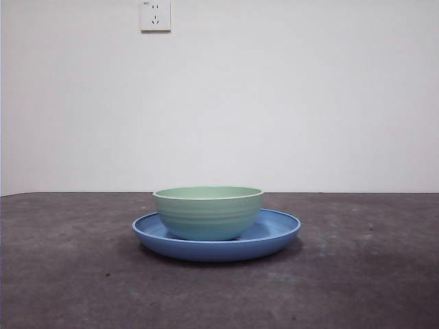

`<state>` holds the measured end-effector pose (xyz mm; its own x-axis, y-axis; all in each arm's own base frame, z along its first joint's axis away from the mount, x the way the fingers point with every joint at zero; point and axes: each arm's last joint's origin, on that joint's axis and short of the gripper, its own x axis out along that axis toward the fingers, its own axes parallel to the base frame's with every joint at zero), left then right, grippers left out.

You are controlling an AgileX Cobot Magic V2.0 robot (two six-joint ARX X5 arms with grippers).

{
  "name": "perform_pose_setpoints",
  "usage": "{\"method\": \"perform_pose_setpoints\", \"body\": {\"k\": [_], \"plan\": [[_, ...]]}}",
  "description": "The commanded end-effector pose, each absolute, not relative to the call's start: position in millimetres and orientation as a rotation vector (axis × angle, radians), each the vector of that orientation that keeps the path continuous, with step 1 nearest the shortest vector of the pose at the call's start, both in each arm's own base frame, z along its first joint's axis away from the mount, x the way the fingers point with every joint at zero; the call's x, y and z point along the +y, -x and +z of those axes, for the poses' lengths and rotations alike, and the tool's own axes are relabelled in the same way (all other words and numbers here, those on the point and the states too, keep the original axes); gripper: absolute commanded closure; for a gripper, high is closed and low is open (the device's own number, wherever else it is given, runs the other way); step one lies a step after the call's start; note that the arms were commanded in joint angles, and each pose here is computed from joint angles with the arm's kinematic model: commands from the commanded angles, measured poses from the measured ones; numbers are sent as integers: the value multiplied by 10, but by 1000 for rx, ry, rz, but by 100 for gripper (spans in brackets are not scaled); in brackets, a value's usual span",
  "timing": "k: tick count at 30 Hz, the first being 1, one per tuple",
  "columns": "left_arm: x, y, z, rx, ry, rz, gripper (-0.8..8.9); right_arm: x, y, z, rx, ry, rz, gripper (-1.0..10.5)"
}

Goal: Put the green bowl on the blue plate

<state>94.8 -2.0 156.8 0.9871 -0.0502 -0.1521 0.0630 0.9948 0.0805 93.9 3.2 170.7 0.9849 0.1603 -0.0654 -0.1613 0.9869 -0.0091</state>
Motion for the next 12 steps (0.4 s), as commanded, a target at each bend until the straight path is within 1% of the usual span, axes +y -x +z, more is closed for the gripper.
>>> {"method": "perform_pose_setpoints", "body": {"k": [1,5,9,12], "plan": [[-18,-956,1492,177,-82,-55,804,30,-950,1653,72,-5,157,940],[-18,-956,1493,176,-82,-55,804,30,-963,1551,117,-39,155,940],[-18,-956,1493,176,-82,-55,804,29,-957,1506,164,-42,153,940],[-18,-956,1492,177,-82,-55,804,29,-957,1508,163,-59,149,940]]}}
